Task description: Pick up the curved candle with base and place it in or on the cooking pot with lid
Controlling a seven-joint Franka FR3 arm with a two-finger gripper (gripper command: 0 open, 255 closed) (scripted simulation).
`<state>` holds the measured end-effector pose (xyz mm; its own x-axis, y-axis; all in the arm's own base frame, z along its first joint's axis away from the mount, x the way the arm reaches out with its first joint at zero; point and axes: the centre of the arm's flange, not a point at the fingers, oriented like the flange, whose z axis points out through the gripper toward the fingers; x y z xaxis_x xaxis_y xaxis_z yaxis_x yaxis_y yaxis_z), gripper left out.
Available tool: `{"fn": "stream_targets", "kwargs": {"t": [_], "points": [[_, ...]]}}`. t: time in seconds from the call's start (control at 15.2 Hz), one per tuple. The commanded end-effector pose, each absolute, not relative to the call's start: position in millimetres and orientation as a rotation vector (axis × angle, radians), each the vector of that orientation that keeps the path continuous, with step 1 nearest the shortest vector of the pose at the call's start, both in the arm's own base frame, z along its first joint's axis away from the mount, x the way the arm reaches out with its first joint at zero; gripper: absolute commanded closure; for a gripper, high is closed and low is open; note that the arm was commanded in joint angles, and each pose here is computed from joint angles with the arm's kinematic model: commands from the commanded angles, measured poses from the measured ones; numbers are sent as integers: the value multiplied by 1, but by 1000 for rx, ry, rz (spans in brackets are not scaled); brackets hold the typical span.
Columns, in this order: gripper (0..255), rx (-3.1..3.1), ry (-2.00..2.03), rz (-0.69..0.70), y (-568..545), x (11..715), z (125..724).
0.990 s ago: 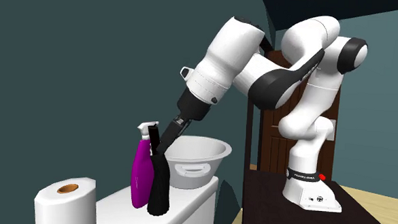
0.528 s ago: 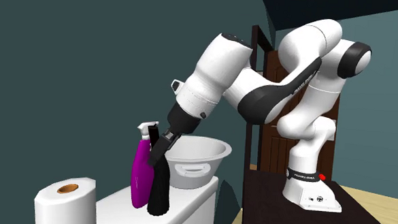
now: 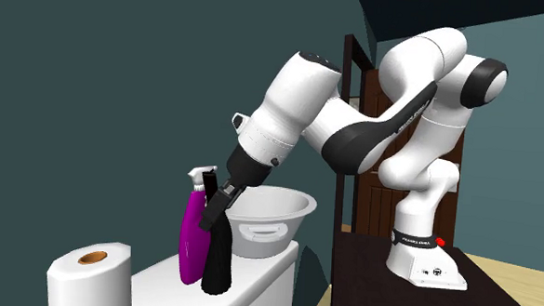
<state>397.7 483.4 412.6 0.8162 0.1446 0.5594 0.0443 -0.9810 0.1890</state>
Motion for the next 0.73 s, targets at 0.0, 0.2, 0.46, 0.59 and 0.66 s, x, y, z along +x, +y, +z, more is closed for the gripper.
{"fn": "stream_targets", "kwargs": {"t": [0.0,0.2,0.46,0.59,0.66], "points": [[255,2833,148,892,483,398,413],[255,2833,148,892,483,398,413],[255,2833,148,892,484,398,413],[255,2833,149,892,483,398,413],[255,2833,148,892,483,398,418]]}}
